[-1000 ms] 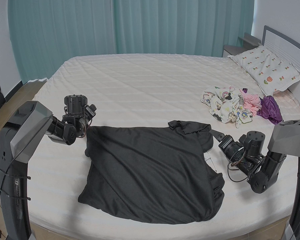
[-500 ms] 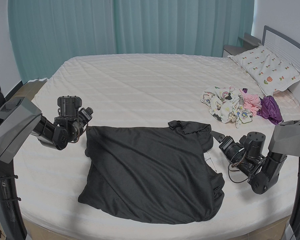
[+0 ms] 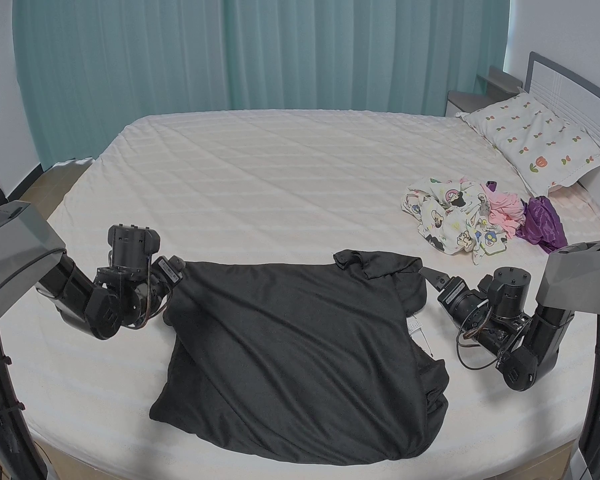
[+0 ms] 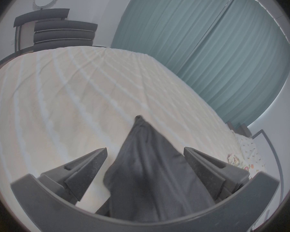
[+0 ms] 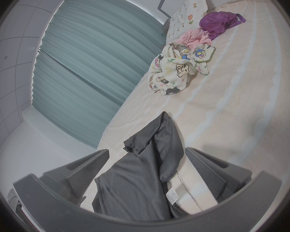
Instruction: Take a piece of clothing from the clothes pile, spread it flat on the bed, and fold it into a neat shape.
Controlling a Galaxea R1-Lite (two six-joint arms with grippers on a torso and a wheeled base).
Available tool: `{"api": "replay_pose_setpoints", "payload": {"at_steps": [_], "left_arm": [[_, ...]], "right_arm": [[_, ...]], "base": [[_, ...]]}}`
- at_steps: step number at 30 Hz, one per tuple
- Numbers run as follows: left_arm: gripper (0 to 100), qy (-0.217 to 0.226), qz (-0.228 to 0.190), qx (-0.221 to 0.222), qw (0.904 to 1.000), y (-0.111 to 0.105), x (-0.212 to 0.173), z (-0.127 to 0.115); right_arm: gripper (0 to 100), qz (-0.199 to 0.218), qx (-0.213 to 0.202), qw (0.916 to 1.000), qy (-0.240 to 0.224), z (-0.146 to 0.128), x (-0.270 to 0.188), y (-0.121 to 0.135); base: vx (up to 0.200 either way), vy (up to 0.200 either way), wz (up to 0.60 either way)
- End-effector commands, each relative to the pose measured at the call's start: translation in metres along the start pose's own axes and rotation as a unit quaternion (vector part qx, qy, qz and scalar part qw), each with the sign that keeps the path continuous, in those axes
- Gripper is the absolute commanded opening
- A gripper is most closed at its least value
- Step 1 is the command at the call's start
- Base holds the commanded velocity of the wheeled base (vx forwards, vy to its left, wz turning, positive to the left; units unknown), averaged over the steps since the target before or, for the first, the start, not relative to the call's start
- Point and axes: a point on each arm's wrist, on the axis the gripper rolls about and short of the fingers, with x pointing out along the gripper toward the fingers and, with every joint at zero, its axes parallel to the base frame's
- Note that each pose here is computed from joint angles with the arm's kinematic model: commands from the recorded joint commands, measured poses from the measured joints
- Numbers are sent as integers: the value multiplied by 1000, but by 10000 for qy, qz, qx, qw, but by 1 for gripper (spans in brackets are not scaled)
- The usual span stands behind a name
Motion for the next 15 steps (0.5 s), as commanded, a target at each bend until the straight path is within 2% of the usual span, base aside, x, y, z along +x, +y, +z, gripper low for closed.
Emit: {"api": "replay_pose_setpoints", "payload": {"at_steps": [1, 7, 9, 15], "left_arm": [[100, 284, 41, 75, 9996, 12, -27, -11], [100, 629, -158, 85, 9979, 36, -59, -21], [100, 847, -162, 132, 9962, 50, -77, -28], [100, 1268, -106, 169, 9917, 66, -87, -39]], "right_arm": [[100, -27, -3, 10000, 39, -2, 0, -2], [100, -22, -19, 10000, 82, -4, -1, -1], [100, -30, -21, 9999, 97, -5, -1, -1], [100, -44, -23, 9999, 117, -6, -1, -1]], "base": [[0, 0, 0], [0, 0, 0], [0, 0, 0], [0, 0, 0]]}}
